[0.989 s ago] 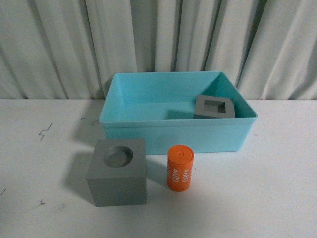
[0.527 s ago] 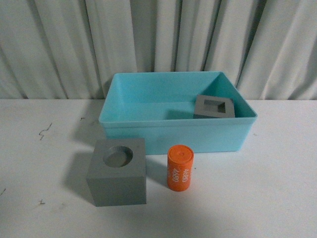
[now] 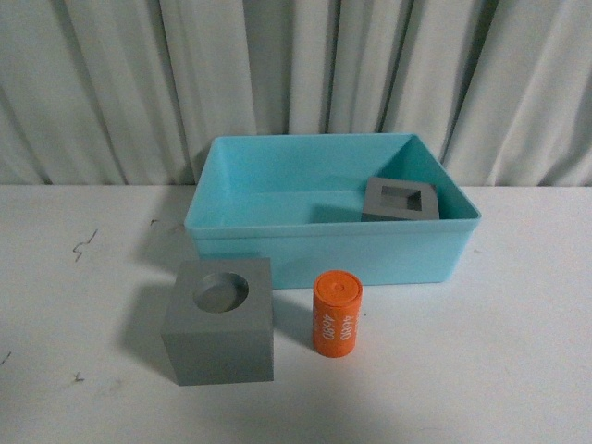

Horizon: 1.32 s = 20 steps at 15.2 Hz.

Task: Place gray and orange parts in blue box

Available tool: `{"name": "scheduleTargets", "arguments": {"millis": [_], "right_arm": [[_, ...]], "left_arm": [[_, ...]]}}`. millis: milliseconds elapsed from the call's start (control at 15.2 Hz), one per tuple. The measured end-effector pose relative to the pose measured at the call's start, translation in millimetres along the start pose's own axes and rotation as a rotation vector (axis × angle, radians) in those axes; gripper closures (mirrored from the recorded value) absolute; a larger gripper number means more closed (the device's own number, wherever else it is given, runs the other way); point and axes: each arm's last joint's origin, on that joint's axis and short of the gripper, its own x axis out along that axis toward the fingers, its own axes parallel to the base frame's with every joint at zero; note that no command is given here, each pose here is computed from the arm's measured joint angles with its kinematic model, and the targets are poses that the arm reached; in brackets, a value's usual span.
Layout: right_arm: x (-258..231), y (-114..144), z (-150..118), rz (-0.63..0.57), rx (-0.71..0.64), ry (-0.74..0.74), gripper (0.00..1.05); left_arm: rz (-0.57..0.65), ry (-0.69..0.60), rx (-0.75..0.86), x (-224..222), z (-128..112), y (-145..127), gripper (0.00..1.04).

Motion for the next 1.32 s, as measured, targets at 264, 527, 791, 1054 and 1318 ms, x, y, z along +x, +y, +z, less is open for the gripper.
{"name": "scheduleTargets", "arguments": {"millis": [264, 527, 791, 1054, 1318], "right_arm": [[-5, 0, 0, 0.0, 0.0, 0.001, 1.03], [-17, 0, -1, 0.001, 0.0, -0.013, 1.03], [-17, 0, -3, 0.001, -0.001, 0.007, 0.68], [-17, 0, -3, 0.003, -0.001, 0.007, 0.2], [-17, 0, -3, 0.002, -0.001, 0.007, 0.06]], "left_arm": [[0.0, 0.0, 0.0, 0, 0, 0, 0.07], [0.0, 0.001, 0.0, 0, 0, 0, 0.07], [0.0, 0.0, 0.0, 0, 0, 0, 0.07], [-0.021, 0.475, -0.189, 12, 8, -9, 0.07], [-0.211, 0.552, -0.271, 91, 25, -59, 0.07]]}}
